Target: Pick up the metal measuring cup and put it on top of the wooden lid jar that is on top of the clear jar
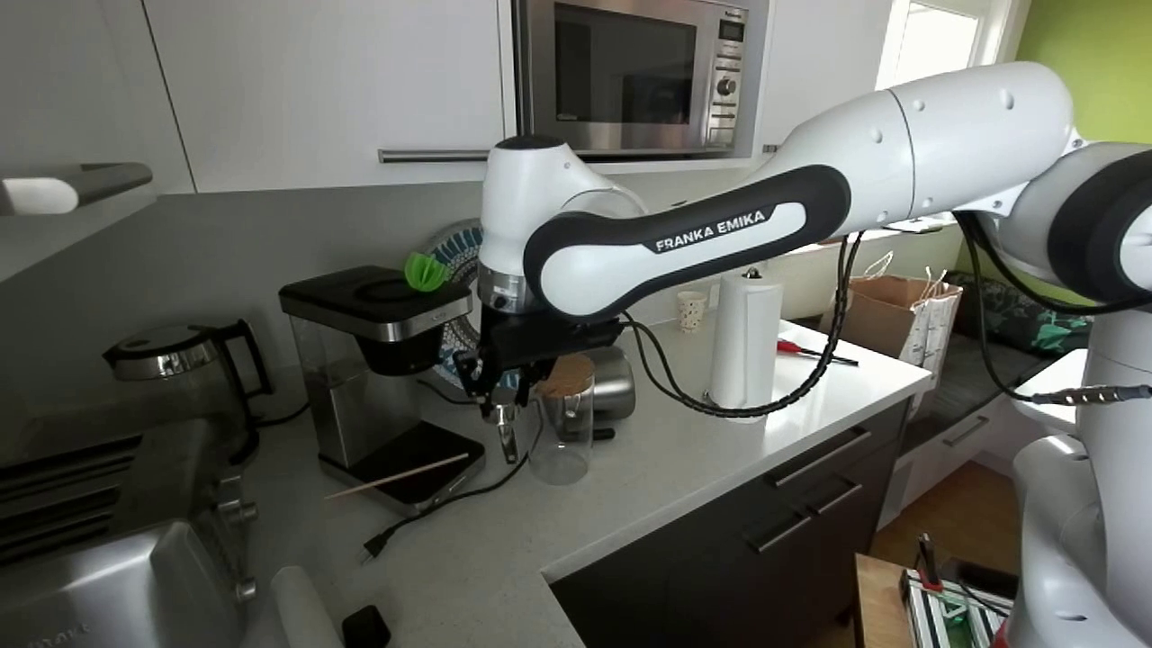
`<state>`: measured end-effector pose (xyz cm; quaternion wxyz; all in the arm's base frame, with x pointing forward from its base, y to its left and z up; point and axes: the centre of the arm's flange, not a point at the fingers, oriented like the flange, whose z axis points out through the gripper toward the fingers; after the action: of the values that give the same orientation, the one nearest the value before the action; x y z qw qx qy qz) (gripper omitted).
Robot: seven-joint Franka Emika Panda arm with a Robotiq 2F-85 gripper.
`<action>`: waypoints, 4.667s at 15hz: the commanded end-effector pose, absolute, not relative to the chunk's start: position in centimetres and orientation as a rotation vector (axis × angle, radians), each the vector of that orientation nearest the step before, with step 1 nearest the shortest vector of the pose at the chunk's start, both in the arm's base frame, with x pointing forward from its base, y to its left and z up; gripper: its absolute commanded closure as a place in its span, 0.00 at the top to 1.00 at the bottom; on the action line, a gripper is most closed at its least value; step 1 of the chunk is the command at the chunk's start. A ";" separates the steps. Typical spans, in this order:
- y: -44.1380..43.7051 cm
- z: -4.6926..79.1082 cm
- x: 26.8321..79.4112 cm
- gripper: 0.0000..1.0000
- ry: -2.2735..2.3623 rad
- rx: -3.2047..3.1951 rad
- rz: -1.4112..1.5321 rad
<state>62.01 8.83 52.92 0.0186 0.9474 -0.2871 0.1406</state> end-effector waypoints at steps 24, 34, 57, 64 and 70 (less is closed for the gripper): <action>-3.7 58.7 59.0 0.28 -1.567 2.619 0.439; -6.2 56.1 59.1 0.28 -1.691 2.601 0.348; -7.1 55.8 60.8 1.00 -1.799 2.657 0.371; 1.3 59.5 60.2 0.99 -1.416 2.890 0.468; 12.2 61.6 55.9 1.00 -0.921 3.169 0.491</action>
<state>58.68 9.94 61.06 -0.0728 0.9254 -0.3416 0.1469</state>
